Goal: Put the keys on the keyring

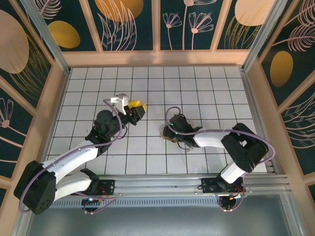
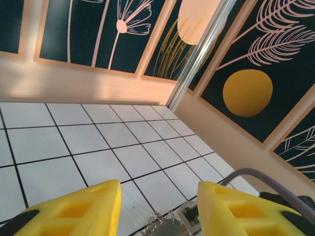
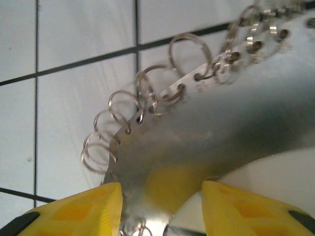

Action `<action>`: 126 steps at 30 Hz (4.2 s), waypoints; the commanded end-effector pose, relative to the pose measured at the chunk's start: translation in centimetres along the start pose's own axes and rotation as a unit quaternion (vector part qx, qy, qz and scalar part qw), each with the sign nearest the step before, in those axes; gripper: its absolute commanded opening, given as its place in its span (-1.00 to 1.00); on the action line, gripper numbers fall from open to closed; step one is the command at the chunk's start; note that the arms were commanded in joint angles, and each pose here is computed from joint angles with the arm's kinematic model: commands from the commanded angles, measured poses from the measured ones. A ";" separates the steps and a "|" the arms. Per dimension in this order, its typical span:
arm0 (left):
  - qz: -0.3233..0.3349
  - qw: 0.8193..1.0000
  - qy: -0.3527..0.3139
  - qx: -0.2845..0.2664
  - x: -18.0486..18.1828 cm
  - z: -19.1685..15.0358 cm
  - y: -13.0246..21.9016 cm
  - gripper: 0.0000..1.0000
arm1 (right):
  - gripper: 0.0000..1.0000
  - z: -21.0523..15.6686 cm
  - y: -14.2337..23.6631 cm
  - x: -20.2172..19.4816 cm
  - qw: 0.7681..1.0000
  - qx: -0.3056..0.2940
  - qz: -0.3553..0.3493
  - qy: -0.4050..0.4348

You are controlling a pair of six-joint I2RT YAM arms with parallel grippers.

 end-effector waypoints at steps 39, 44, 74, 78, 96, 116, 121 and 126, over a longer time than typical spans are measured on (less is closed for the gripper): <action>-0.005 0.998 -0.001 0.066 0.7 -1.8 -2.2 0.02 | -0.06 0.1 4.8 -3.8 0.994 -0.039 0.070 0.074; -0.010 0.997 0.008 0.074 0.8 -2.1 -2.9 0.02 | -0.06 0.0 3.8 -3.6 0.994 -0.032 0.081 0.071; -0.018 0.996 0.019 0.086 1.0 -2.6 -3.9 0.06 | -0.10 3.2 1.6 -3.6 0.992 -0.038 0.081 0.089; -0.020 0.996 0.018 0.088 1.0 -2.7 -4.0 0.06 | -0.11 3.0 1.6 -3.8 0.991 -0.033 0.072 0.108; -0.028 0.995 0.018 0.099 1.1 -3.1 -4.8 0.08 | -0.18 1.9 1.5 -2.9 0.973 -0.023 -0.023 0.230; -0.033 0.994 0.018 0.099 0.8 -2.9 -4.8 0.09 | -0.28 1.5 0.6 -3.2 0.949 -0.016 -0.128 0.287; -0.034 0.994 0.019 0.100 0.8 -2.9 -4.8 0.09 | -0.39 1.4 0.5 -3.2 0.948 -0.016 -0.131 0.289; -0.036 0.994 0.019 0.099 0.7 -2.9 -4.8 0.09 | -0.46 1.4 0.4 -3.1 0.947 -0.014 -0.129 0.292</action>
Point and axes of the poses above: each hand's point on the last joint's axis, 136 mm out from that joint toward the fingers, its own y axis back along the fingers, its own x axis along the line the jaws close on, z = x × y, the point moved 5 cm from there along y, back along the fingers, and after that the axes turned 10 degrees about y, right-handed, at the moved point
